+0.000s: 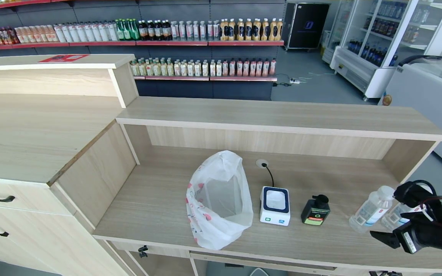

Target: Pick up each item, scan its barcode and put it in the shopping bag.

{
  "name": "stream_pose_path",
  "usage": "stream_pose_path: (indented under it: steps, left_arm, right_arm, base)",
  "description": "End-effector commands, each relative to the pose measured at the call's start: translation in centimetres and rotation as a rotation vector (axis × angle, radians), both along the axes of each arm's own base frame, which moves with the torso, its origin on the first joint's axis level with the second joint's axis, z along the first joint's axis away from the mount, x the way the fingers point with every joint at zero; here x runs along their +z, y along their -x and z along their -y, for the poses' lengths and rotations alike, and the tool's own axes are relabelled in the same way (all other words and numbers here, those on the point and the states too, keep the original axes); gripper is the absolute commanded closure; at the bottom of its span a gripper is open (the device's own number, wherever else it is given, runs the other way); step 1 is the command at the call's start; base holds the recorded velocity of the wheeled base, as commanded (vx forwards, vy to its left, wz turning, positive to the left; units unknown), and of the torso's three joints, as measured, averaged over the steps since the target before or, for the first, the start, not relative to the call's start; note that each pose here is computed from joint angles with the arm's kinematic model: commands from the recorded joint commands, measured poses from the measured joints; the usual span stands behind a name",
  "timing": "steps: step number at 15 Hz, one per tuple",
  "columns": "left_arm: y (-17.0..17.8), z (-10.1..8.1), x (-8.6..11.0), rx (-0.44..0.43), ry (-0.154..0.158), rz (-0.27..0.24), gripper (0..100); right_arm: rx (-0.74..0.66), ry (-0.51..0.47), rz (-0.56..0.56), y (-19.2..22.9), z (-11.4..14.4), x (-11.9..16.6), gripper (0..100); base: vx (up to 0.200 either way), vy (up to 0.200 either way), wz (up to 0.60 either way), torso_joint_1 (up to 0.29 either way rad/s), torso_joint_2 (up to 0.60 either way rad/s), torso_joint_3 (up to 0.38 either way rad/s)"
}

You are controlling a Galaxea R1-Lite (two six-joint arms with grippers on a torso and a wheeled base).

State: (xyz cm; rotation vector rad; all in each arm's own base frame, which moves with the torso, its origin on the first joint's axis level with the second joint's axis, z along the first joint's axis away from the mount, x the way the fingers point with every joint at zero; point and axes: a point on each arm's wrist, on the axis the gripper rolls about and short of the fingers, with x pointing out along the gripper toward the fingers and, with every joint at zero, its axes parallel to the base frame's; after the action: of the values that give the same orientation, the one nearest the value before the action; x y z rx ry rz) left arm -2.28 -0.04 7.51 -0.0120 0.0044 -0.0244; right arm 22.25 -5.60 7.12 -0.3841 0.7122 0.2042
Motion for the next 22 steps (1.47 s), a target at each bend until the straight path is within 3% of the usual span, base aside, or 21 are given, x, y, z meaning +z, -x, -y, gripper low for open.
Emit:
stream_pose_path:
  steps: [1,6,10,16,22]
  left_arm:
    - [0.0,0.0,0.0,0.0,0.0,-0.002,0]
    - [0.0,0.0,0.0,0.0,0.0,-0.002,0]
    - [0.0,0.0,0.0,0.0,0.0,0.0,0]
    - [0.0,0.0,0.0,0.0,0.0,-0.002,0]
    - [0.0,0.0,0.0,0.0,0.0,0.0,0]
  right_arm:
    - [-0.002,-0.003,-0.052,-1.3,0.9,-1.5,0]
    - [0.093,0.011,-0.031,-3.7,1.0,-4.0,0]
    - [0.309,-0.037,-0.02,-5.4,1.0,-6.5,0]
    - [0.39,-0.042,0.05,-8.8,1.4,-8.5,0]
    - [0.499,-0.062,0.065,-11.3,-1.5,-10.4,0]
  base:
    - [0.0,0.0,0.0,0.0,0.0,0.0]
    - [0.0,0.0,0.0,0.0,0.0,0.0]
    - [0.0,0.0,0.0,0.0,0.0,0.0]
    - [0.0,0.0,0.0,0.0,0.0,0.0]
    - [0.0,0.0,0.0,0.0,0.0,0.0]
